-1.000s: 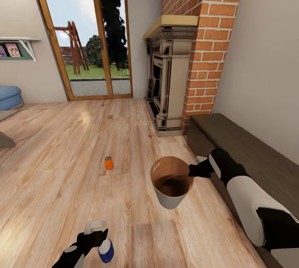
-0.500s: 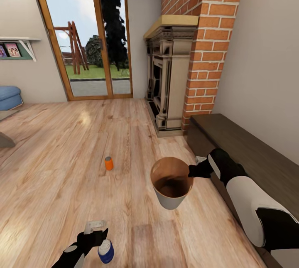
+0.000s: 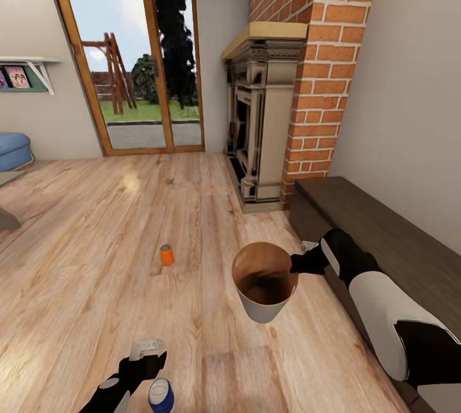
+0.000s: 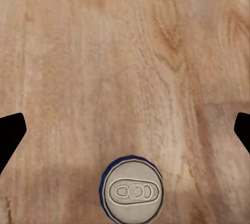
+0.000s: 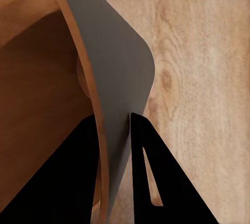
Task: Put the three can of soda from the living room inside the tash can in the kitchen.
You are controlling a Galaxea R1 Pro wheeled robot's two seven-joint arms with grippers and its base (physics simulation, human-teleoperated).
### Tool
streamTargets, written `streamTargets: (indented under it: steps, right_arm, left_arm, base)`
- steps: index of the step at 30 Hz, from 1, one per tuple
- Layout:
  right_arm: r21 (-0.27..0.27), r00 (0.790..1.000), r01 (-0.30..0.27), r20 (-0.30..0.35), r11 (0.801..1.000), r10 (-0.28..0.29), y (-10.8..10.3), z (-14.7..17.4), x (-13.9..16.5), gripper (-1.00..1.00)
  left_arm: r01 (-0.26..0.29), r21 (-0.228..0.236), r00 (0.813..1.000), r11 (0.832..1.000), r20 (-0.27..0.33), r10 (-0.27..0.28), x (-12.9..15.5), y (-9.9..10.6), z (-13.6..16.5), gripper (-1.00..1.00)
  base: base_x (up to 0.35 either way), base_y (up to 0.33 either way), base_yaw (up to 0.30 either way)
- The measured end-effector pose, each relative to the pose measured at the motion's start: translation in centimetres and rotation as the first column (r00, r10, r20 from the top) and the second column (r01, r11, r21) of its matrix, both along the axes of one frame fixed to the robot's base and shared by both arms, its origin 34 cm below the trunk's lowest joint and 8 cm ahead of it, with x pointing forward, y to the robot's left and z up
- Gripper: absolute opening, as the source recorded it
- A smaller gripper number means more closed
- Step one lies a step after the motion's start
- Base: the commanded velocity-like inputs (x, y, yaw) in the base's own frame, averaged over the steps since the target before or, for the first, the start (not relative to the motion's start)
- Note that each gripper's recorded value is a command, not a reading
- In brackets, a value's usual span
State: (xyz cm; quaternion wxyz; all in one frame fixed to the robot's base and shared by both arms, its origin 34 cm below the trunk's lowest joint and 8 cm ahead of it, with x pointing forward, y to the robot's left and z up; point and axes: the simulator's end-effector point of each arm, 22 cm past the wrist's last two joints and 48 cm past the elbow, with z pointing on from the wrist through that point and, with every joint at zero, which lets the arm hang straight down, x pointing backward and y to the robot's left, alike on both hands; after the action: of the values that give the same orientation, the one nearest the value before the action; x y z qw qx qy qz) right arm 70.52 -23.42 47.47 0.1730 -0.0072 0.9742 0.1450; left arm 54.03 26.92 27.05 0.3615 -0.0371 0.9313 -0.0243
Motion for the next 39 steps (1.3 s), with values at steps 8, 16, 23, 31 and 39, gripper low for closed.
streamTargets:
  steps: [8, 16, 23, 31, 39]
  right_arm:
    - [0.001, 1.0, -0.001, -0.017, 1.0, 0.001, 0.1, -1.1, -0.1, -1.0]
    - [-0.001, 0.999, 0.001, -0.049, 1.0, -0.001, -0.1, -3.2, -0.2, -1.0]
    - [0.001, 0.997, 0.001, -0.075, 1.0, -0.001, -0.1, -4.9, -0.4, -1.0]
    - [-0.011, 0.996, 0.006, -0.084, 1.0, -0.007, -0.8, -6.0, -0.2, -1.0]
    - [-0.014, 0.998, 0.011, -0.057, 1.0, -0.012, -1.1, -5.2, 0.5, -1.0]
  left_arm:
    - [-0.001, 0.0, 1.0, 1.0, -0.016, 0.001, -0.4, 0.0, -0.8, 1.0]
    - [-0.001, -0.001, 0.999, 1.0, -0.05, 0.001, -1.2, 0.0, -2.4, 1.0]
    - [-0.001, -0.002, 0.997, 1.0, -0.079, 0.001, -2.0, -0.1, -3.7, 1.0]
    - [0.0, -0.001, 0.995, 1.0, -0.099, 0.0, -2.5, -0.1, -4.7, 1.0]
    - [0.0, -0.001, 0.995, 1.0, -0.101, -0.001, -2.6, -0.1, -4.7, 1.0]
  base:
    - [0.004, 0.0, 0.0]
    - [0.0, 0.0, 0.0]
    - [0.0, 0.0, 0.0]
    - [0.0, 0.0, 0.0]
    - [0.042, 0.0, 0.0]
